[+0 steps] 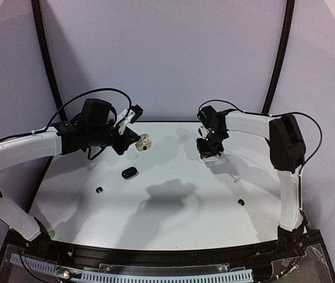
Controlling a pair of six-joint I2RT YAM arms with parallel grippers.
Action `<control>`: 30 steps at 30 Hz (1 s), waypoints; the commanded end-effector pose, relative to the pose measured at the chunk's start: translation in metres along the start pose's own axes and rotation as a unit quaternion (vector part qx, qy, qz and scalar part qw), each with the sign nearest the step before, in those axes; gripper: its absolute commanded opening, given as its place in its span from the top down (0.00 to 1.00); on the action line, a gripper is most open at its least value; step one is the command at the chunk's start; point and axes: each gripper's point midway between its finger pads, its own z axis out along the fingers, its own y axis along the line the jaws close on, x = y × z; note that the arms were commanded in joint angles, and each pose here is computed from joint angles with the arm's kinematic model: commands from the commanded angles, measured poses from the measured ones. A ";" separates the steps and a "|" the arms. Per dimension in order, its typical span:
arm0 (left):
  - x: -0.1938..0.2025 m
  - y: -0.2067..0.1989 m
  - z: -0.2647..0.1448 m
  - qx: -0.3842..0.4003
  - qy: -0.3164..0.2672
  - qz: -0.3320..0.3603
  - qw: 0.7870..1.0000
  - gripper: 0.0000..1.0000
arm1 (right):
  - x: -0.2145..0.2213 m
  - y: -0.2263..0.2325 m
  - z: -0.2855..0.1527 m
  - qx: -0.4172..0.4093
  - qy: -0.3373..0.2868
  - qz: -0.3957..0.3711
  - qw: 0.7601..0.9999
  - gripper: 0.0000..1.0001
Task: Insert the wireless bluetooth earbuds into the charging case
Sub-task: Pick up the left earbud from the center of the board, then insert the left earbud into the left side groove of the charging case.
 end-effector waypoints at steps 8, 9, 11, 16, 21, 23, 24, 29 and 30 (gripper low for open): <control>-0.036 0.015 -0.018 -0.030 -0.062 -0.023 0.997 0.99 | -0.041 0.188 -0.346 -0.353 -0.547 -0.195 0.734 1.00; -0.041 0.016 -0.019 -0.031 -0.069 -0.024 0.997 0.99 | -0.031 0.198 -0.359 -0.379 -0.560 -0.202 0.708 1.00; -0.049 0.017 -0.021 -0.032 -0.081 -0.025 0.996 0.99 | -0.021 0.209 -0.370 -0.415 -0.566 -0.206 0.682 1.00; -0.069 0.025 -0.029 -0.041 -0.100 -0.053 0.993 0.99 | 0.008 0.227 -0.396 -0.479 -0.598 -0.227 0.601 1.00; -0.080 0.030 -0.037 -0.050 -0.114 -0.068 0.990 0.99 | 0.020 0.249 -0.381 -0.500 -0.572 -0.243 0.603 1.00; -0.081 0.030 -0.037 -0.050 -0.116 -0.071 0.989 0.99 | 0.024 0.255 -0.369 -0.506 -0.559 -0.237 0.612 1.00; -0.082 0.031 -0.037 -0.051 -0.119 -0.072 0.989 0.99 | 0.026 0.259 -0.361 -0.508 -0.553 -0.235 0.617 1.00; -0.085 0.032 -0.038 -0.051 -0.126 -0.077 0.988 0.99 | 0.023 0.269 -0.342 -0.505 -0.553 -0.221 0.625 1.00; -0.086 0.032 -0.038 -0.052 -0.127 -0.077 0.988 0.99 | 0.022 0.270 -0.342 -0.507 -0.554 -0.220 0.623 1.00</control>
